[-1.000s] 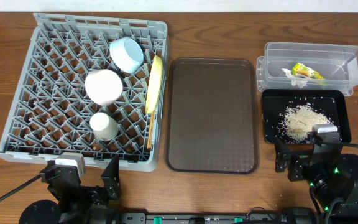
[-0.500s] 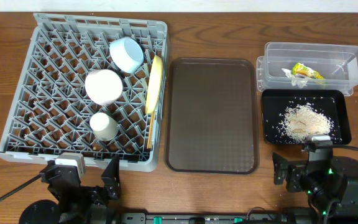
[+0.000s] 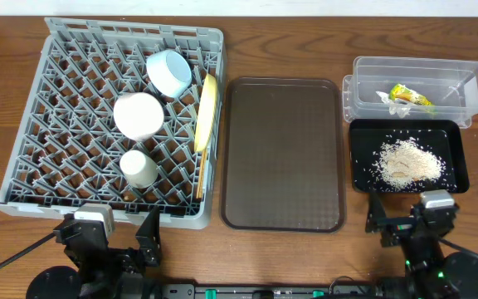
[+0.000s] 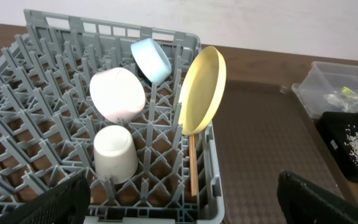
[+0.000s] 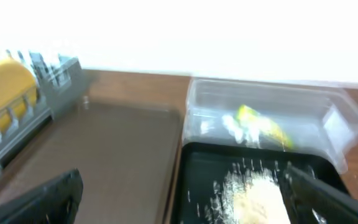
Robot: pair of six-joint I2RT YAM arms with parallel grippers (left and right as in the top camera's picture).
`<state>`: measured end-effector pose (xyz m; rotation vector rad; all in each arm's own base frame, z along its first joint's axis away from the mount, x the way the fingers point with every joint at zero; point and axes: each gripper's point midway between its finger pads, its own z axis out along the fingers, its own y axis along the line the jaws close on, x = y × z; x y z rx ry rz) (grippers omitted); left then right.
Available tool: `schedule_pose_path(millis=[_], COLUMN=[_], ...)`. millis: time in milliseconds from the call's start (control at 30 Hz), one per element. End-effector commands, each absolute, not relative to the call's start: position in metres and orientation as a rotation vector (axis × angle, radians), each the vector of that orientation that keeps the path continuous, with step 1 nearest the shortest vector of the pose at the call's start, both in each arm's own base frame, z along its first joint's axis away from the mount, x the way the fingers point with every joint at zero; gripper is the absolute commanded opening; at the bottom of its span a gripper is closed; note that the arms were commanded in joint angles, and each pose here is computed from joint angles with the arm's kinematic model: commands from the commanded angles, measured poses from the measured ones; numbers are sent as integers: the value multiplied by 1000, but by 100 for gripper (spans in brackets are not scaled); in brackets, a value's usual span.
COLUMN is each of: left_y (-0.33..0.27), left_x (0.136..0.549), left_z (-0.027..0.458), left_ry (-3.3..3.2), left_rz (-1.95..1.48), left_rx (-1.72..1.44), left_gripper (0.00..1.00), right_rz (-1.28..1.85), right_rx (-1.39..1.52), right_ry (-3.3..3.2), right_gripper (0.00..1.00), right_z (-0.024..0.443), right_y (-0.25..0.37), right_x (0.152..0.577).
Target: Sort waste into correct bins and load items into the dishwasher
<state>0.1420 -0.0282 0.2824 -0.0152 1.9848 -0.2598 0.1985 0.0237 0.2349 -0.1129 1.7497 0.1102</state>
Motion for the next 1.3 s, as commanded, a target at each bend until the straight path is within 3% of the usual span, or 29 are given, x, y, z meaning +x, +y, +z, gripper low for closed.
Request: schedule_pose_path(millis=[0, 333, 533, 1067, 1267], left_y=[-27, -27, -27, -27, -27], left_x=[142, 142, 142, 142, 142], left_z=[282, 282, 282, 282, 282], left_ry=[1983, 1983, 1983, 1983, 1983], left_rz=[-242, -242, -242, -242, -242], left_rx=[-2, -2, -2, -2, -2], left_gripper=[96, 96, 96, 96, 97], right_rz=[172, 85, 79, 61, 21], right_rx=[-189, -301, -309, -12, -31], right_ry=[1675, 1498, 1603, 1643, 1645], right_gripper=[99, 99, 99, 99, 99], right_z=[223, 201, 160, 157, 157], right_y=[40, 46, 44, 11, 9], right_x=[209, 237, 241, 246, 246])
